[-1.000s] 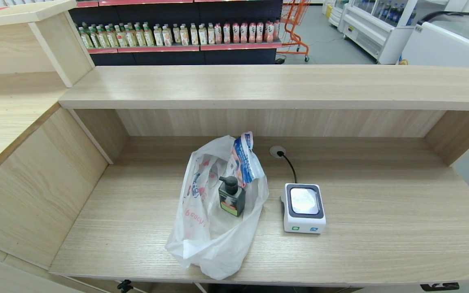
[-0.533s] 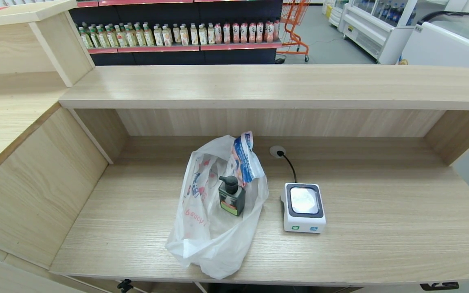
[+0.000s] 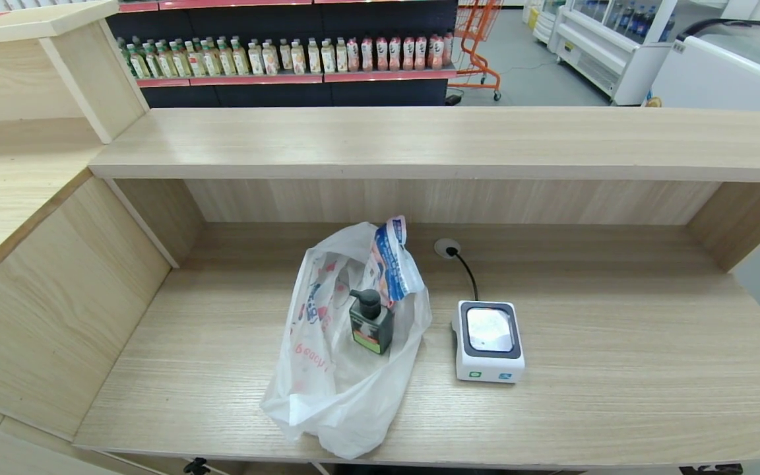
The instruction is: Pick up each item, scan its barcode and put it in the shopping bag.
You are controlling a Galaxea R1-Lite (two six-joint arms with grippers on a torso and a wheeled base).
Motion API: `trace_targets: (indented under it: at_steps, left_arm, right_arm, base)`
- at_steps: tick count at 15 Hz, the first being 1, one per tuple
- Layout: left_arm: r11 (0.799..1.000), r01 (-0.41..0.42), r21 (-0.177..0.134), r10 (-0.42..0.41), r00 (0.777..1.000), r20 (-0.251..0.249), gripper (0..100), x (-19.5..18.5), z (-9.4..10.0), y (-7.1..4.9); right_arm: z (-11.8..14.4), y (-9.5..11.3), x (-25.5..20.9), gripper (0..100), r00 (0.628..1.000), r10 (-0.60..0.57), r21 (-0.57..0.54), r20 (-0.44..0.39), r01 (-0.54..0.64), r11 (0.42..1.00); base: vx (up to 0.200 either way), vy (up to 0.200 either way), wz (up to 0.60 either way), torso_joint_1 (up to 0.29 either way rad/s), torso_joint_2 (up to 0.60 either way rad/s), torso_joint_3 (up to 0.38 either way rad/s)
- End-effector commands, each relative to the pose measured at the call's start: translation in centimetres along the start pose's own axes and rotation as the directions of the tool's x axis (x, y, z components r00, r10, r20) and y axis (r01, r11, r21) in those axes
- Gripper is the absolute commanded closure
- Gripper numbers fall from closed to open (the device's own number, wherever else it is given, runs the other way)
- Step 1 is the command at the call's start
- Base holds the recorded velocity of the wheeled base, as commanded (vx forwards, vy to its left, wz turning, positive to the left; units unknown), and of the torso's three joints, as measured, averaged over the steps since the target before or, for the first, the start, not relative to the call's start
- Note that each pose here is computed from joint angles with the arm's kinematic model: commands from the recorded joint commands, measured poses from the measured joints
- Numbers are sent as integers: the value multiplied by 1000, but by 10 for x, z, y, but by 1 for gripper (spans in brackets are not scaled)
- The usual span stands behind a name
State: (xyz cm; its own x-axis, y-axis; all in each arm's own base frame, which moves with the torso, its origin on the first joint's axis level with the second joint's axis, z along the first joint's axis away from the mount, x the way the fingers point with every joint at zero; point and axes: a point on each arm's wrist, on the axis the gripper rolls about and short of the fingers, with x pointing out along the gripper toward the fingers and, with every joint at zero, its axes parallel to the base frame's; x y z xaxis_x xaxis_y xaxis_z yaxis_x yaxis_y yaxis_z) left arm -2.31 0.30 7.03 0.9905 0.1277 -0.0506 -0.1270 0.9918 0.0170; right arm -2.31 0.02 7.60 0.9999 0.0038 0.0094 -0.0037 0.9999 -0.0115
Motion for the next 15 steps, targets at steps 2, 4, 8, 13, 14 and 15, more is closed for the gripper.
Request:
trace_targets:
  at_steps: [2,4,8,13,14,15]
  left_arm:
    - [1000,1,2,-1,1000,-1,0,0,0,0]
    - [1000,1,3,-1,1000,0,0,0,0,0]
    - [1000,-1,0,1,1000,0,0,0,0,0]
    - [1000,-1,0,1,1000,0,0,0,0,0]
    - [1000,-1,0,1,1000,0,0,0,0,0]
    - [1000,-1,0,1,1000,0,0,0,0,0]
  right_arm:
    - [0,0,0,100,1000,1,-1,-3,-1,1000]
    - [0,0,0,100,1000,1,-1,-3,-1,1000]
    - [0,0,0,100,1000,1,-1,-3,-1,1000]
    - [0,0,0,100,1000,1,1,-3,-1,1000]
    - [0,0,0,100,1000,1,1,-3,-1,1000]
    - [0,0,0,100,1000,1,1,-3,-1,1000]
  base:
    - [0,-100,0,1,1,4]
    - [0,-200,0,2,2,2]
    - [0,-100,0,0,-1,2]
    - [0,0,0,0,0,0]
    - [0,0,0,0,0,0]
    - [0,0,0,0,0,0]
